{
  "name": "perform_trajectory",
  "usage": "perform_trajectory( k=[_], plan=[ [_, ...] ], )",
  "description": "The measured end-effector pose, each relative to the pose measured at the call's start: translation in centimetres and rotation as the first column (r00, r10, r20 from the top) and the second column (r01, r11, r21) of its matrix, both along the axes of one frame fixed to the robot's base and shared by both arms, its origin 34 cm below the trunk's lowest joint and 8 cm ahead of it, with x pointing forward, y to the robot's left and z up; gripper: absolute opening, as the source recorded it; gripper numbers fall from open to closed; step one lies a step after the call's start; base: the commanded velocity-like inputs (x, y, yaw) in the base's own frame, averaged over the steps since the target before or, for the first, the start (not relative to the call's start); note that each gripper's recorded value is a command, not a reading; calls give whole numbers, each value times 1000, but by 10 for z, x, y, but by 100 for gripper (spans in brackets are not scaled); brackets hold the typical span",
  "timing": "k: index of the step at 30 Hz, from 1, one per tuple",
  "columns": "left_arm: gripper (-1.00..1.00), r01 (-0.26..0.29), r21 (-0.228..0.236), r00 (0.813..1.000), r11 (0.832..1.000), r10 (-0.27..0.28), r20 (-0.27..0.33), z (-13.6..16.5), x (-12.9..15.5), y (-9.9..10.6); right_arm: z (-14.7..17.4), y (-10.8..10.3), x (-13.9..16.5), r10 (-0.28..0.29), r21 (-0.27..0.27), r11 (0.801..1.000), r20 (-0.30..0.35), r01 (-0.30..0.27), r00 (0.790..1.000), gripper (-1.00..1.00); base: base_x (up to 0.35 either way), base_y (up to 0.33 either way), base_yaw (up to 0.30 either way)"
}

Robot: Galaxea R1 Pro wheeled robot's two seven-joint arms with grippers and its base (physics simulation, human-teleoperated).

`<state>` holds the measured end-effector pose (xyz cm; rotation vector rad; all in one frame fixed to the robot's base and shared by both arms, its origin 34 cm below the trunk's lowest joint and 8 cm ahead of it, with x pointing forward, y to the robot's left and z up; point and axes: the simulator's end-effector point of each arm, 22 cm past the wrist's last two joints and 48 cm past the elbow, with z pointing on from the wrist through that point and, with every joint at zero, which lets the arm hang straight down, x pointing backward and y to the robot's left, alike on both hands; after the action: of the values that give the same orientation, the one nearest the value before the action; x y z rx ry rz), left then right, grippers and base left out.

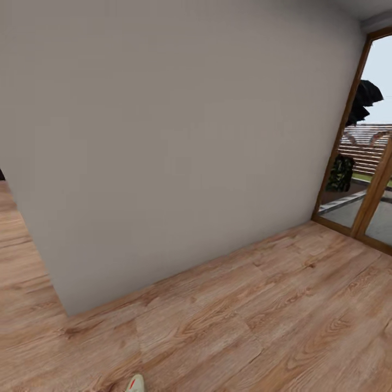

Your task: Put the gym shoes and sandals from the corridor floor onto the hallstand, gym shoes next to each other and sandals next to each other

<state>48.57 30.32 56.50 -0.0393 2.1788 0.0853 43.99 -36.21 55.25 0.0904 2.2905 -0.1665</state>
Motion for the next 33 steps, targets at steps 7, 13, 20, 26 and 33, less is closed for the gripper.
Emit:
perform_trajectory(
  k=[7,13,20,26,33],
  plan=[
    [100,-1,0,1000,1000,1,0,0,0,0,0,0,-1,0,0,1000,-1,0,1000,100,0,-103,134],
    [100,-1,-1,1000,1000,1,-1,0,0,0,0,0,-1,0,0,1000,-1,0,1000,100,0,-23,31],
    [100,-1,0,1000,1000,1,0,0,0,0,0,0,-1,0,0,1000,-2,0,1000,100,0,-7,9],
    [100,-1,0,1000,1000,1,0,0,0,1,0,0,0,0,0,1000,-1,0,1000,100,0,-2,2],
    [100,0,1,1000,1000,0,0,0,0,1,0,0,0,0,0,1000,0,0,1000,100,0,0,0]
  ],
)
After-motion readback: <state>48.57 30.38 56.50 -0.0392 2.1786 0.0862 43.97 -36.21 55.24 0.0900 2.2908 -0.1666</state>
